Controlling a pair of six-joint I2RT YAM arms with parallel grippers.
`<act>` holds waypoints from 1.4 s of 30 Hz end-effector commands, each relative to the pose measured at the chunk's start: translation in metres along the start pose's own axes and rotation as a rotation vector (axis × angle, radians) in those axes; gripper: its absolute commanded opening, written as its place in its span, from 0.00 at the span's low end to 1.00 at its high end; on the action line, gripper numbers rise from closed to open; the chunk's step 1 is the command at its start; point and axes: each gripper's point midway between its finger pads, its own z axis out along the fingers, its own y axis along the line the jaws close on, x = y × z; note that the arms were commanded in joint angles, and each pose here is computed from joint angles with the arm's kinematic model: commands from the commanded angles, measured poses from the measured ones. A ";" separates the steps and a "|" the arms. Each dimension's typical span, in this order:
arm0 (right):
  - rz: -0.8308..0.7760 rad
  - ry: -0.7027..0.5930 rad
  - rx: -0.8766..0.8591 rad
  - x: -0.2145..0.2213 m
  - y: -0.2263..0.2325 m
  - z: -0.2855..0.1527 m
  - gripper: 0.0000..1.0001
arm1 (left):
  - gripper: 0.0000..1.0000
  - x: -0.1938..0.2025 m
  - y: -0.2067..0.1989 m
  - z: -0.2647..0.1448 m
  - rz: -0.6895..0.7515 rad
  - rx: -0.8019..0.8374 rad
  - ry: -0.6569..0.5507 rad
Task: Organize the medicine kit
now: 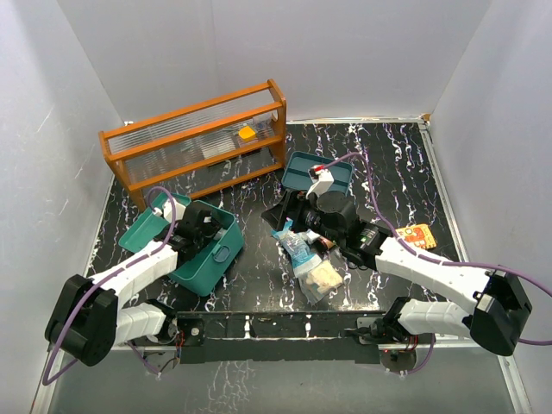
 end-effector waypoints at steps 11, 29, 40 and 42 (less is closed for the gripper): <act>-0.015 -0.022 -0.013 -0.003 0.002 0.009 0.76 | 0.50 -0.016 -0.023 -0.027 0.018 0.029 0.026; -0.056 -0.016 0.083 0.001 -0.018 0.016 0.76 | 0.63 -0.025 -0.060 -0.094 0.231 0.301 0.118; 0.081 -0.113 0.775 -0.006 -0.166 -0.050 0.73 | 0.88 -0.017 -0.111 -0.157 0.484 0.736 0.156; 0.158 -0.104 0.818 0.002 -0.186 -0.062 0.71 | 0.88 -0.021 -0.117 -0.168 0.506 0.784 0.140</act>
